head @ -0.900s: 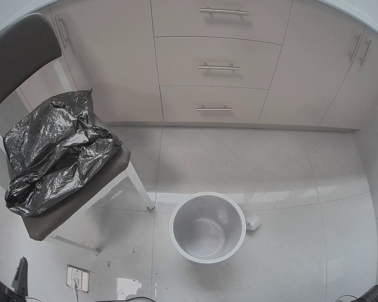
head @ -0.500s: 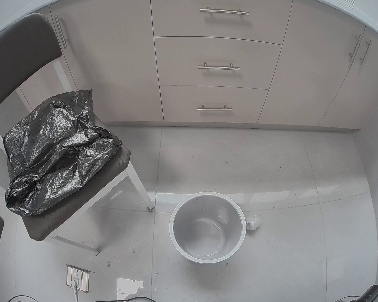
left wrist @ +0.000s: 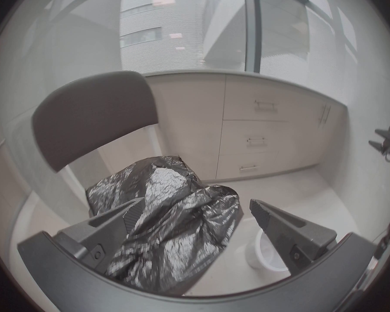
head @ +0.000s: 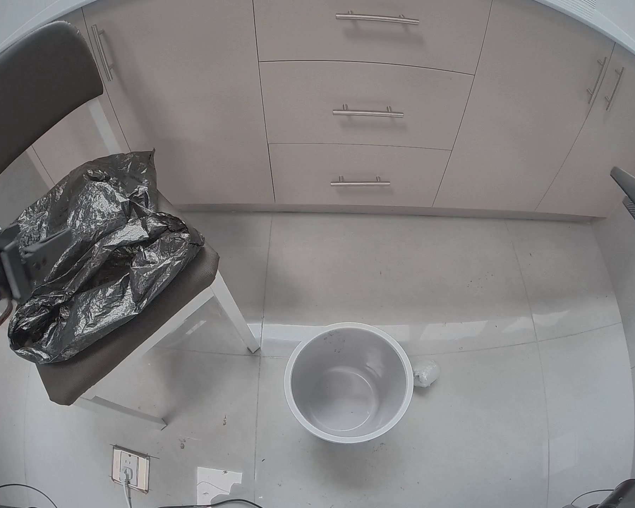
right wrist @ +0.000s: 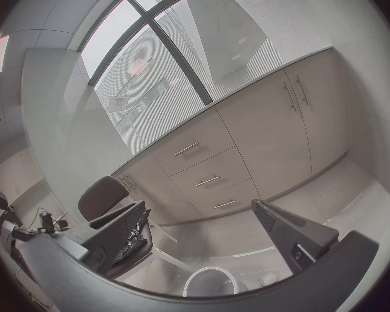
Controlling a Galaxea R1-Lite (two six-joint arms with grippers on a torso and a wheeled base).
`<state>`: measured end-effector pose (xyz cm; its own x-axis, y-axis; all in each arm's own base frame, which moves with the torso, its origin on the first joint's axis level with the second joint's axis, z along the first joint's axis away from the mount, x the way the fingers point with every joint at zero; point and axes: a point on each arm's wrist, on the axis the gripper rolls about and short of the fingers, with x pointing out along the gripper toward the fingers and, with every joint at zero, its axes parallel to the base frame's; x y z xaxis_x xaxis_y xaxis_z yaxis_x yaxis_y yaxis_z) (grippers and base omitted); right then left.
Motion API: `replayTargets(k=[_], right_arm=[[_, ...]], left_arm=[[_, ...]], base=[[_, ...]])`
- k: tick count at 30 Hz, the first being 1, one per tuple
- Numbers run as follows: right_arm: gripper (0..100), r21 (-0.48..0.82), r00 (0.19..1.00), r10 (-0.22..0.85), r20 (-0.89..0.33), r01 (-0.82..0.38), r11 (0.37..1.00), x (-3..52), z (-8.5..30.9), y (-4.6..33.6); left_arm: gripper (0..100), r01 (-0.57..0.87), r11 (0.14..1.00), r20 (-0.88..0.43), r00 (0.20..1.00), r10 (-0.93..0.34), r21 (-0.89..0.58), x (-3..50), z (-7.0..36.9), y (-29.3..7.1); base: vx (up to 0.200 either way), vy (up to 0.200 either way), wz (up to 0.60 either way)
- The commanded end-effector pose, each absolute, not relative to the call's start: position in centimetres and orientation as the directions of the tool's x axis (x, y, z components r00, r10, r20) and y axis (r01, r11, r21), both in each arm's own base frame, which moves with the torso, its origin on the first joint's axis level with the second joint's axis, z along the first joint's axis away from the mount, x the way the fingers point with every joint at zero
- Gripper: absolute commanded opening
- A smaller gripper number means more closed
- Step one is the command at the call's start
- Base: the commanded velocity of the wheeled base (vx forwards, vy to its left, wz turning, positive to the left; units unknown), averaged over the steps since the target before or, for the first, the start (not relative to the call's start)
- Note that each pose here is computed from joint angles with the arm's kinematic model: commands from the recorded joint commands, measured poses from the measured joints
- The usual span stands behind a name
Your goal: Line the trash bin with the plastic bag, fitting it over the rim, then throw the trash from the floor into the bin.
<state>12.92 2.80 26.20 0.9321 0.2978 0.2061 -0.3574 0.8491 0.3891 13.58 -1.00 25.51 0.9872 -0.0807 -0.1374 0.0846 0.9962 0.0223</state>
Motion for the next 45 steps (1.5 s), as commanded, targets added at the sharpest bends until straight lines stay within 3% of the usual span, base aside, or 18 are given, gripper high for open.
replayTargets(k=[1, 10, 23, 41, 42, 45], right_arm=[[100, 0.445, 0.935, 0.304, 0.182, -0.354, 0.822, 16.2, 24.5, 3.6], [100, 0.456, 0.941, 0.32, 0.109, -0.333, 0.825, 17.3, 22.9, 3.8], [100, 0.455, 0.94, 0.334, 0.067, -0.326, 0.829, 17.5, 21.9, 4.1], [100, 0.456, 0.939, 0.335, 0.075, -0.331, 0.826, 17.4, 22.0, 4.1], [100, 0.456, 0.939, 0.335, 0.075, -0.331, 0.826, 17.4, 22.0, 4.1], [100, 0.455, 0.939, 0.333, 0.082, -0.333, 0.826, 17.4, 22.1, 4.1]], left_arm=[[100, 0.208, 0.929, -0.283, 0.952, -0.12, 0.306, 31.9, 22.5, -1.2], [100, 0.428, 0.86, -0.364, 0.875, -0.318, 0.276, 34.8, 19.1, -2.5], [100, 0.394, 0.812, -0.297, 0.912, -0.285, 0.43, 35.8, 19.2, -2.6], [100, 0.4, 0.812, -0.314, 0.906, -0.283, 0.425, 36.3, 18.5, -2.7], [0, 0.4, 0.813, -0.314, 0.906, -0.283, 0.424, 36.3, 18.5, -2.7], [0, 0.404, 0.811, -0.317, 0.905, -0.285, 0.424, 36.1, 18.5, -2.8]], base=[[0.0, 0.0, 0.0], [0.0, 0.0, 0.0], [0.0, 0.0, 0.0], [0.0, 0.0, 0.0], [0.0, 0.0, 0.0], [0.0, 0.0, 0.0]])
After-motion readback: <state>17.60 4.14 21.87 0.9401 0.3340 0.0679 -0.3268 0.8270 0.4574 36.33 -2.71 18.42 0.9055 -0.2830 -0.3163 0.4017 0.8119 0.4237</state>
